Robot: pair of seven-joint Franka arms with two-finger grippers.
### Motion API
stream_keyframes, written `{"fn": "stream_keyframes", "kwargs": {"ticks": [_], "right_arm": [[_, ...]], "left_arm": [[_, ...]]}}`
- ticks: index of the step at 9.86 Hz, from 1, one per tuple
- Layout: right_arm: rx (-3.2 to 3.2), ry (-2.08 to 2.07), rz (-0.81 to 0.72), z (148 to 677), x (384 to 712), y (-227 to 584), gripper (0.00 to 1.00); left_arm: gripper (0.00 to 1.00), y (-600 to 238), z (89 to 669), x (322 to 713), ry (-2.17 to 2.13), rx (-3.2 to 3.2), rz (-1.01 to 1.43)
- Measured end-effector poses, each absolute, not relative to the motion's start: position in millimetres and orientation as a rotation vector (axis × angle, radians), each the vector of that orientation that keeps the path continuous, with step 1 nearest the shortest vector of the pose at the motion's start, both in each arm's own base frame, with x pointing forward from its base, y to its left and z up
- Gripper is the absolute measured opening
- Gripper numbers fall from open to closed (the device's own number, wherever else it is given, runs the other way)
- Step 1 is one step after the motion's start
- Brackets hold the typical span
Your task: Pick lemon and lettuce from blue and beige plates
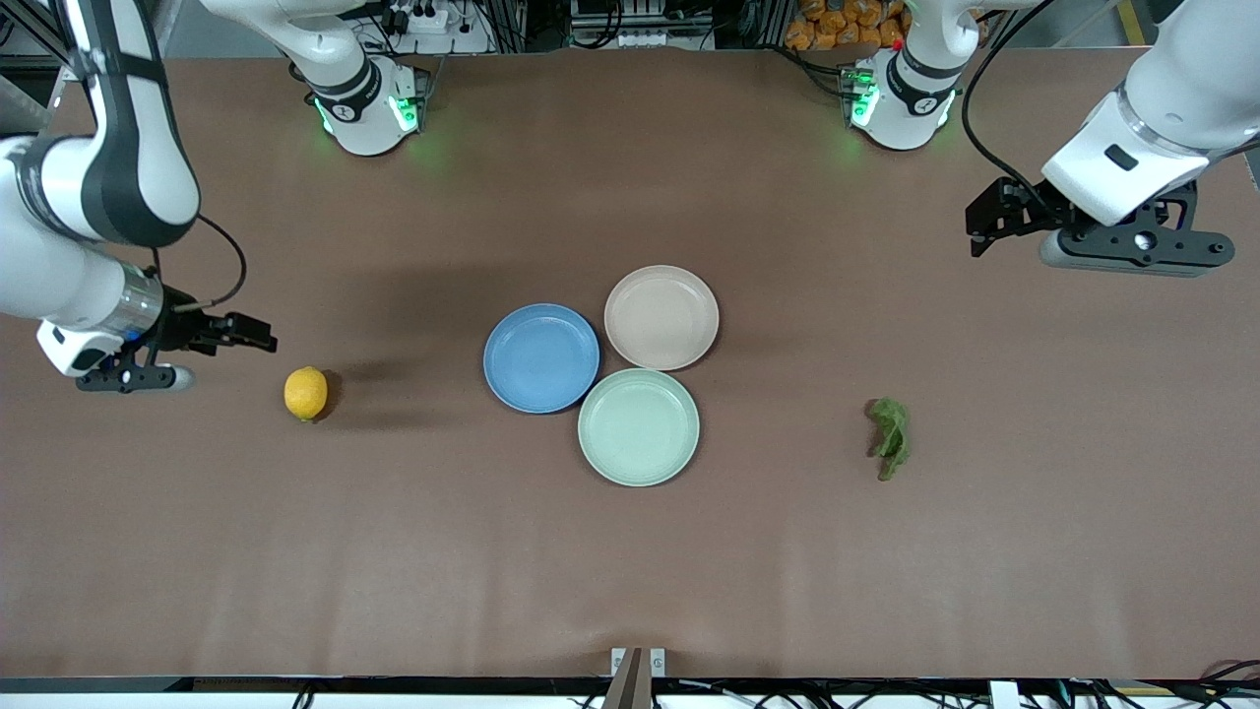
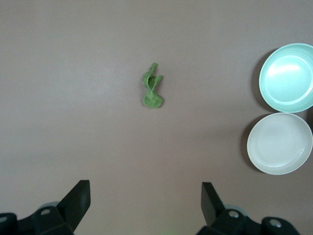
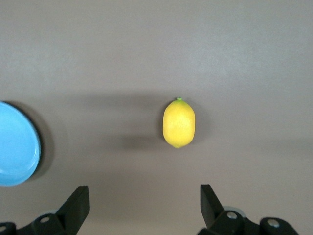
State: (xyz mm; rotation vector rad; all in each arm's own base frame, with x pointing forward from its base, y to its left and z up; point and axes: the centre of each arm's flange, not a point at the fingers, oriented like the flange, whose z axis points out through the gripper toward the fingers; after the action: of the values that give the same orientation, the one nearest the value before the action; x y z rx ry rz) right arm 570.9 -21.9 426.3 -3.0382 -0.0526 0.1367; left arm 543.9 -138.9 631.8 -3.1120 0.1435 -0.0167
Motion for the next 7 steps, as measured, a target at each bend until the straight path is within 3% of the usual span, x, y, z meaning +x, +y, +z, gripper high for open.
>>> {"fn": "stream_keyframes", "kwargs": {"ticks": [7], "right_arm": [[-3.093,-0.121,0.213,587.5,563.6,-20.8,1.0]], "left_arm": [[1.0,-141.1,632.8,543.4,0.134,-3.113,-0.02]]}}
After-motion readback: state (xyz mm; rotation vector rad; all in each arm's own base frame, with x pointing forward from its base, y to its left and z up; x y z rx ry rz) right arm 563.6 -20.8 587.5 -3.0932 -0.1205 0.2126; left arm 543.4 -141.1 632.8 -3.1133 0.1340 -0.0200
